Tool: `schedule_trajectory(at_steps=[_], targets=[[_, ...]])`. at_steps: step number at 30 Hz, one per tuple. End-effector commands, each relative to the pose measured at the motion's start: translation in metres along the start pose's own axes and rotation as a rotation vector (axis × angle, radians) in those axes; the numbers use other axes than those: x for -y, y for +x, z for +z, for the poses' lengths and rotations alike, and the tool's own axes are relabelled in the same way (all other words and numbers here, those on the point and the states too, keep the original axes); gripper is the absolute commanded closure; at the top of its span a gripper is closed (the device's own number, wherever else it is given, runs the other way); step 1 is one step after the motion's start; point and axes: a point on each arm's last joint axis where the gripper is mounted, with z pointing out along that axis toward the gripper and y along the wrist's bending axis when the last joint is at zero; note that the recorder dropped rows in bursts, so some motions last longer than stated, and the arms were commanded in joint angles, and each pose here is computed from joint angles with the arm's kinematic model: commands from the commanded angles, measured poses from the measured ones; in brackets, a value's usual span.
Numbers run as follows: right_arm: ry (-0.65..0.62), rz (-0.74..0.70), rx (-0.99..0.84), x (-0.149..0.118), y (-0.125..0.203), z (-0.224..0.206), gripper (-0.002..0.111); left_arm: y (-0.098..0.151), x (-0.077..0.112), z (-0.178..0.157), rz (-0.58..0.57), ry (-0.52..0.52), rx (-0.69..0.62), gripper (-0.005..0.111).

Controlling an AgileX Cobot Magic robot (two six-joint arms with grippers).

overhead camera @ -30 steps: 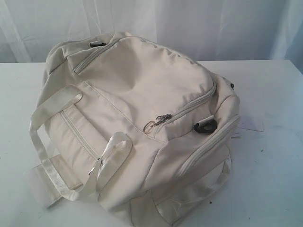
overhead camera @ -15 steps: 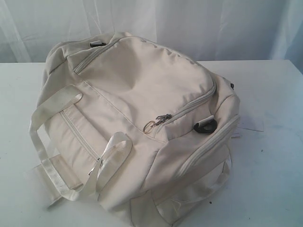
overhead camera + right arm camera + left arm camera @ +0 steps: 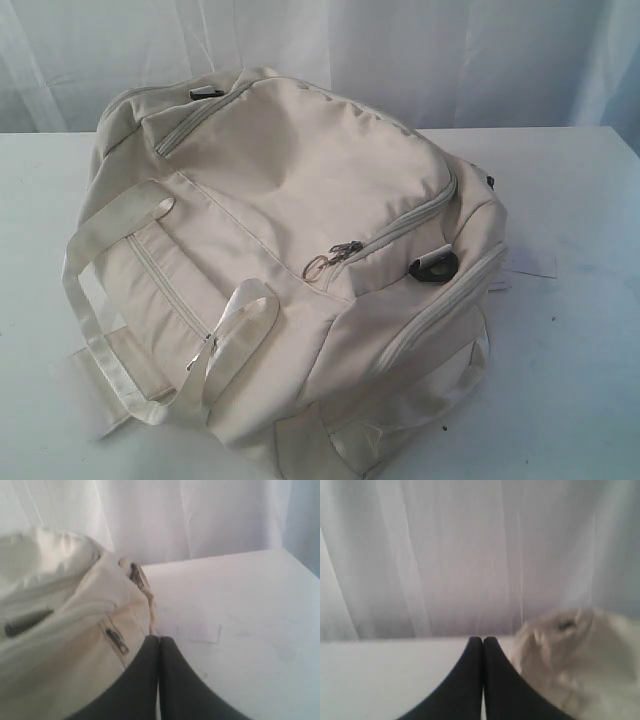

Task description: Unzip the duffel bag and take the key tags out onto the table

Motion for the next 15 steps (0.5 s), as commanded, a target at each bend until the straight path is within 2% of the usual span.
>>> schedule_trajectory(at_steps=[1,3,4,7,8,10,12,15], targets=[[-0.008,0.234,0.232,0.002,-0.02,-0.002,0.108,0.013,0.013,0.035,0.14,0.17,-0.463,0.107],[-0.01,0.412,0.348,0.006,-0.029,-0.005,0.108,0.014,0.028,0.047,0.219,0.348,-0.538,0.107],[-0.011,0.471,0.419,0.008,-0.035,-0.008,0.108,0.015,0.042,0.053,0.272,0.5,-0.572,0.107],[-0.03,0.576,0.6,0.013,-0.048,-0.015,0.108,0.02,0.069,0.062,0.353,0.804,-0.581,0.107],[-0.041,0.608,0.628,0.014,-0.05,-0.017,0.108,0.022,0.076,0.066,0.348,0.861,-0.579,0.107],[-0.033,0.529,0.646,0.011,-0.056,-0.019,0.108,0.026,0.089,0.071,0.313,0.971,-0.559,0.107],[-0.054,0.478,0.585,0.005,-0.062,-0.019,0.108,0.027,0.099,0.074,0.282,1.051,-0.535,0.107],[-0.049,0.404,0.355,-0.008,-0.073,-0.006,0.108,0.03,0.117,0.076,0.241,1.18,-0.492,0.107]])
